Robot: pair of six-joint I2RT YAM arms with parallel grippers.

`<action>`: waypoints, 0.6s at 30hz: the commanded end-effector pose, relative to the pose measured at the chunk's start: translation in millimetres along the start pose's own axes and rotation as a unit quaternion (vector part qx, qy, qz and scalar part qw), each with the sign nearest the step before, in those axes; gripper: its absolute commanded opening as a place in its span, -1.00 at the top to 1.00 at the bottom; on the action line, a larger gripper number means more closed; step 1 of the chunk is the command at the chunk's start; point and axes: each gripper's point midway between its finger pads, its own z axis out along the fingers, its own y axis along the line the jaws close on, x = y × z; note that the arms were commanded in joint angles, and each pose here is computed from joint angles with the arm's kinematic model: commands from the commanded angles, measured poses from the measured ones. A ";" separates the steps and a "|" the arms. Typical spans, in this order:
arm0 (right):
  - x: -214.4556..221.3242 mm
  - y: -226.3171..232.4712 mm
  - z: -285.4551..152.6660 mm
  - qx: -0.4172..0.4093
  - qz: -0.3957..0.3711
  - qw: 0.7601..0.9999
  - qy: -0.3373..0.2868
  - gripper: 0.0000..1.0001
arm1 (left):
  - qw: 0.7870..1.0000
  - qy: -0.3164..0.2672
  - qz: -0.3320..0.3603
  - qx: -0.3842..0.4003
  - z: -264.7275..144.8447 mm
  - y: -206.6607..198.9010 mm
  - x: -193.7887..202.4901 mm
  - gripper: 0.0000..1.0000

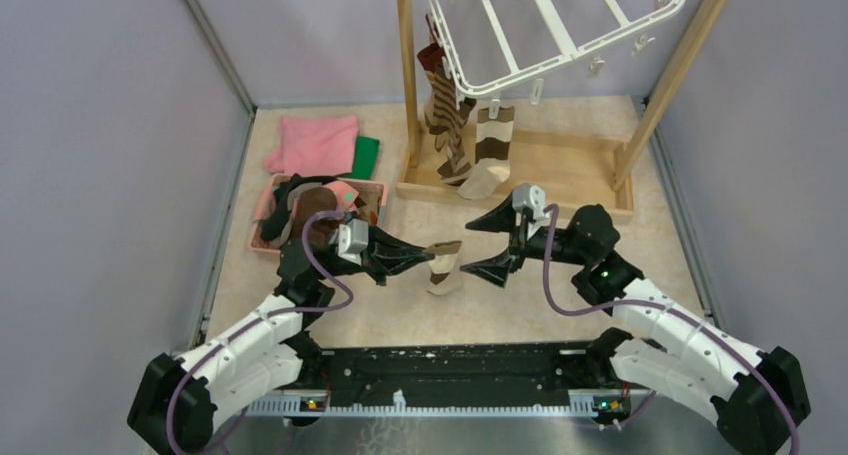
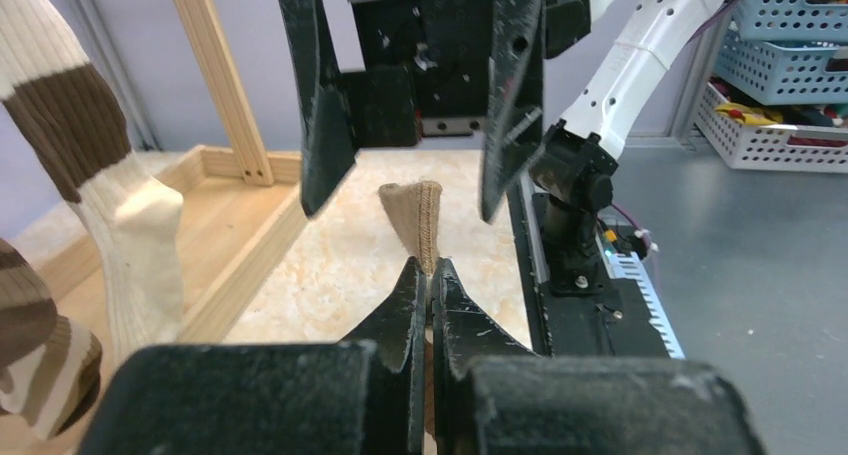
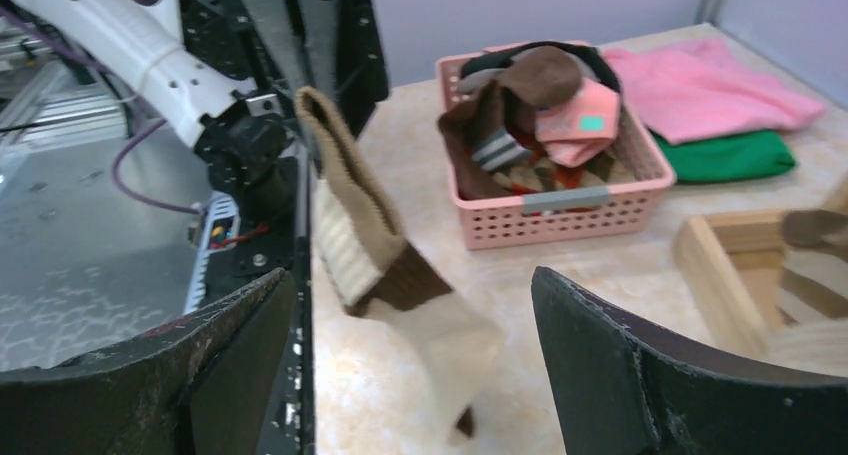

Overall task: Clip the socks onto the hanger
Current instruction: Pick up the sock from the bin.

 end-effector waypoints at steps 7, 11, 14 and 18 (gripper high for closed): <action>-8.2 29.6 28.2 -0.049 -0.014 0.999 0.005 -0.70 | 0.994 -0.073 0.084 -0.001 6.3 -6.2 -29.2 1.00; -16.3 30.9 30.6 -0.054 -0.018 0.998 -0.012 -0.65 | 0.994 -0.072 0.081 0.002 7.7 -6.8 -29.2 1.00; -22.3 31.3 31.5 -0.055 -0.018 0.998 -0.028 -0.64 | 0.994 -0.075 0.075 0.007 8.8 -8.1 -29.6 1.00; -34.2 34.0 30.7 -0.056 -0.016 0.997 -0.055 -0.52 | 0.994 -0.086 0.068 0.005 8.6 -8.3 -31.8 1.00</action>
